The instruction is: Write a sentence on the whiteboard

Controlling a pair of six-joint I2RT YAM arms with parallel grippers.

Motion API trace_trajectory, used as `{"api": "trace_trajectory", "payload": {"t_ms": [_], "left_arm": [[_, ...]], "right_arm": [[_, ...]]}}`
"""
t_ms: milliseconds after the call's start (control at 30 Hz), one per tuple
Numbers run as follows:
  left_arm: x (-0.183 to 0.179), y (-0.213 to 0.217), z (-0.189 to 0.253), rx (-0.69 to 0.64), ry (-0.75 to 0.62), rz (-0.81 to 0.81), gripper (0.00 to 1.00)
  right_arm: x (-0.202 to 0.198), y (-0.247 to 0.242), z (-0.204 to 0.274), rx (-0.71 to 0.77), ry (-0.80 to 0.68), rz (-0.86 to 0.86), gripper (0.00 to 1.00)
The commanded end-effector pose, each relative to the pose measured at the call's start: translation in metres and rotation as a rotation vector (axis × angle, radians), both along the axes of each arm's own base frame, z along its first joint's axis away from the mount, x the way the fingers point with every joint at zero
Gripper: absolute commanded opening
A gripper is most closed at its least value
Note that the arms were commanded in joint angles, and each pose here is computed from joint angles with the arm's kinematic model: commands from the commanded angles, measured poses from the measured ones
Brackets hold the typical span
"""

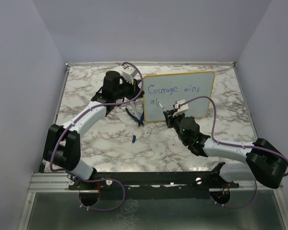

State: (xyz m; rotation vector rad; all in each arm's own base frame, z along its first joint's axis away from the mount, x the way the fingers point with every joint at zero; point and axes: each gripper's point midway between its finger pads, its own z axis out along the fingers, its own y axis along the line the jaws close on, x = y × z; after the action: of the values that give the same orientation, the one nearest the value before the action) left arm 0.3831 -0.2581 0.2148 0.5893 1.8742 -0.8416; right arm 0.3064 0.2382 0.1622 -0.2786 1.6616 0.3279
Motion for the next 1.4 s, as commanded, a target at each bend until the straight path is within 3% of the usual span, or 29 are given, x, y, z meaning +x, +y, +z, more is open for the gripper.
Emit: {"api": "trace_trajectory", "payload": {"t_ms": [0, 433, 933, 1367], "left_arm": [[-0.01, -0.006, 0.005, 0.003, -0.002, -0.036, 0.0], [-0.01, -0.006, 0.004, 0.003, 0.0, -0.037, 0.0], [-0.01, -0.006, 0.005, 0.003, -0.003, -0.036, 0.0], [-0.01, -0.005, 0.006, 0.003, -0.006, -0.035, 0.0]], "right_arm": [[0.003, -0.008, -0.007, -0.01, 0.018, -0.047, 0.01], [-0.004, -0.019, -0.023, -0.025, 0.057, -0.072, 0.01], [0.009, -0.017, 0.014, -0.007, -0.038, -0.104, 0.01], [0.009, -0.018, 0.008, -0.016, -0.026, -0.109, 0.01]]}}
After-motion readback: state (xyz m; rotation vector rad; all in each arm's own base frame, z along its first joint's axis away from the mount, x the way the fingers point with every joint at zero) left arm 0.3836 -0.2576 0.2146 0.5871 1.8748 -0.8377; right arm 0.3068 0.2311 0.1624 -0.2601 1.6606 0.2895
